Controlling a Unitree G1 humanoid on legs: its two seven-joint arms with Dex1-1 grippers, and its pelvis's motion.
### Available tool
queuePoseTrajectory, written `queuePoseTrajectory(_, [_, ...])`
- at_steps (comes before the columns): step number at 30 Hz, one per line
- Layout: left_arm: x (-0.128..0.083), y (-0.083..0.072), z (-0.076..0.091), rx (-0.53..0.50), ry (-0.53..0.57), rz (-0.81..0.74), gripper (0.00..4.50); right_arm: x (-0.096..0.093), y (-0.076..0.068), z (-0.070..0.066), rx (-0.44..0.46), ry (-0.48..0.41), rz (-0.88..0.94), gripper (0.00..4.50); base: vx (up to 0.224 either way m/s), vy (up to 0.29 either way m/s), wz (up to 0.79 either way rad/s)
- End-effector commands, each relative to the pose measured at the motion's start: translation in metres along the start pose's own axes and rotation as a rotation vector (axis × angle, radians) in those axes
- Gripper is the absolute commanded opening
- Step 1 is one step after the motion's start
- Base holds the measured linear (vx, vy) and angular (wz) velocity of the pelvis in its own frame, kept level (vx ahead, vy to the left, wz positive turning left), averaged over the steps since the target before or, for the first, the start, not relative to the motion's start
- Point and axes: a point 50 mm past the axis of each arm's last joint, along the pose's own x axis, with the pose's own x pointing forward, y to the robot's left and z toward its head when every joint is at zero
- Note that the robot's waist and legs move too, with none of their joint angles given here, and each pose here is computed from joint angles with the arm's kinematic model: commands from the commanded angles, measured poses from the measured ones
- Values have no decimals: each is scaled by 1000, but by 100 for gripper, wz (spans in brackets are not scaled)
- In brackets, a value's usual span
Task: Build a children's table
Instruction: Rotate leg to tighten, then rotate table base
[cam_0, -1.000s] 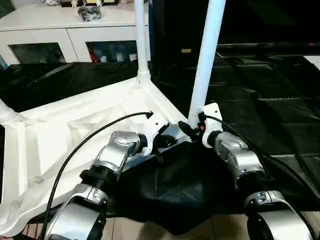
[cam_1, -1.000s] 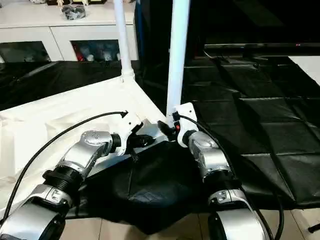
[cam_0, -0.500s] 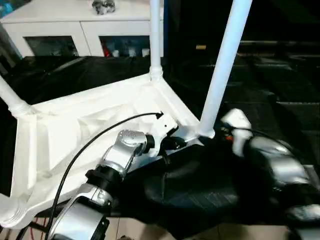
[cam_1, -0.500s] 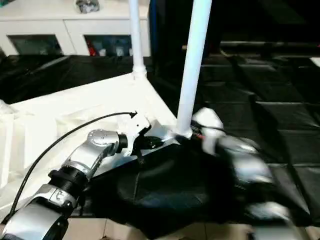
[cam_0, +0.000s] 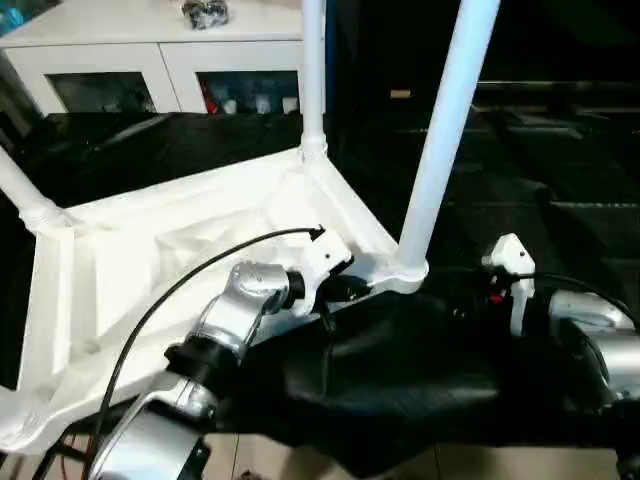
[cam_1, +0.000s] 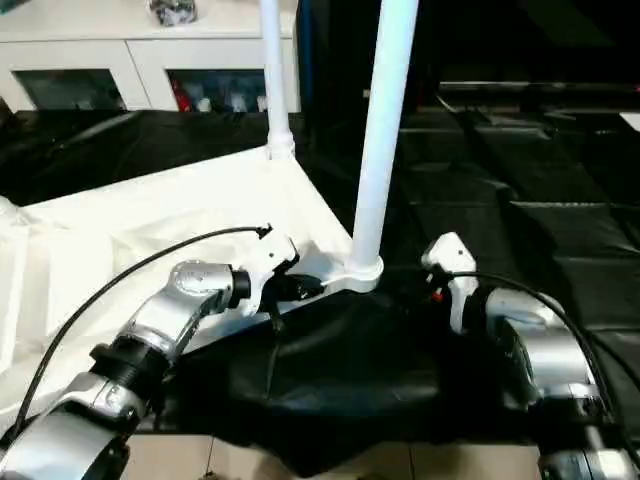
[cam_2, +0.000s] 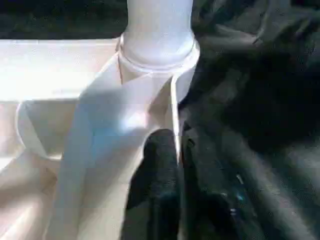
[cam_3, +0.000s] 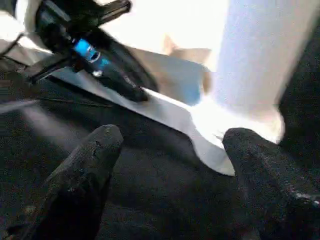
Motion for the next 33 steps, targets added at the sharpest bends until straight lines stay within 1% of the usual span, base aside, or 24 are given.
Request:
queuePoseTrajectory(1, [-5, -1, 13, 2, -39, -16, 79, 7, 7, 8, -17, -27, 42, 369, 0, 0, 0])
queuePoseTrajectory(4, [-22, -5, 15, 4, -22, -1, 104, 18, 16, 14, -19, -60, 62, 369, 0, 0, 0])
queuePoseTrajectory(5, [-32, -8, 18, -1, -23, 5, 113, 26, 17, 17, -15, -81, 55, 369, 0, 0, 0])
queuePoseTrajectory(6, [-35, -8, 18, -3, -23, 6, 113, 28, 18, 18, -13, -87, 53, 369, 0, 0, 0])
queuePoseTrajectory(7, [-35, -8, 18, -3, -23, 6, 132, 28, 18, 18, -13, -87, 53, 369, 0, 0, 0])
queuePoseTrajectory(9, [-62, -20, 23, -33, -19, 3, 145, 47, 20, 24, 7, -124, 38, 369, 0, 0, 0])
queuePoseTrajectory(10, [-69, -25, 23, -43, -6, -6, 145, 52, 21, 26, 16, -130, 37, 369, 0, 0, 0])
queuePoseTrajectory(12, [-82, -37, 21, -65, 34, -34, 182, 61, 22, 28, 35, -139, 37, 369, 0, 0, 0])
queuePoseTrajectory(13, [-84, -39, 21, -68, 40, -38, 182, 62, 23, 28, 37, -140, 37, 369, 0, 0, 0])
queuePoseTrajectory(14, [-95, -49, 17, -99, 70, -47, 187, 72, 22, 30, 49, -160, 10, 369, 0, 0, 0])
queuePoseTrajectory(15, [-98, -52, 16, -108, 79, -49, 187, 75, 22, 31, 52, -165, 2, 369, 0, 0, 0])
queuePoseTrajectory(17, [-103, -55, 13, -114, 90, -39, 214, 81, 19, 31, 85, -175, -34, 369, 0, 0, 0])
queuePoseTrajectory(18, [-110, -54, 5, -129, 117, 15, 229, 93, 15, 31, 144, -194, -111, 369, 0, 0, 0])
queuePoseTrajectory(19, [-115, -54, -1, -139, 141, 52, 229, 102, 13, 31, 185, -196, -157, 369, 0, 0, 0])
queuePoseTrajectory(20, [-118, -54, -6, -145, 167, 78, 229, 107, 12, 31, 197, -199, -187, 369, 0, 0, 0])
queuePoseTrajectory(21, [-119, -54, -7, -146, 173, 83, 246, 108, 12, 31, 199, -199, -194, 369, 0, 0, 0])
queuePoseTrajectory(22, [-123, -55, -14, -152, 223, 119, 259, 114, 11, 32, 218, -211, -235, 369, 0, 0, 0])
queuePoseTrajectory(23, [-124, -55, -16, -152, 237, 129, 267, 116, 10, 33, 227, -214, -246, 369, 0, 0, 0])
queuePoseTrajectory(25, [-130, -54, -24, -174, 305, 193, 270, 123, 5, 36, 270, -237, -316, 369, 0, 0, 0])
queuePoseTrajectory(26, [-130, -54, -24, -174, 305, 193, 272, 123, 5, 36, 270, -237, -316, 369, 0, 0, 0])
queuePoseTrajectory(27, [-139, -51, -33, -186, 380, 270, 279, 128, -3, 38, 347, -264, -405, 369, 0, 0, 0])
queuePoseTrajectory(28, [-140, -50, -35, -187, 395, 284, 296, 128, -4, 38, 365, -270, -422, 369, 0, 0, 0])
queuePoseTrajectory(31, [-144, -47, -39, -199, 420, 317, 309, 128, -11, 37, 386, -266, -486, 369, 0, 0, 0])
queuePoseTrajectory(33, [-147, -44, -46, -202, 453, 343, 326, 122, -22, 33, 397, -251, -583, 369, 0, 0, 0])
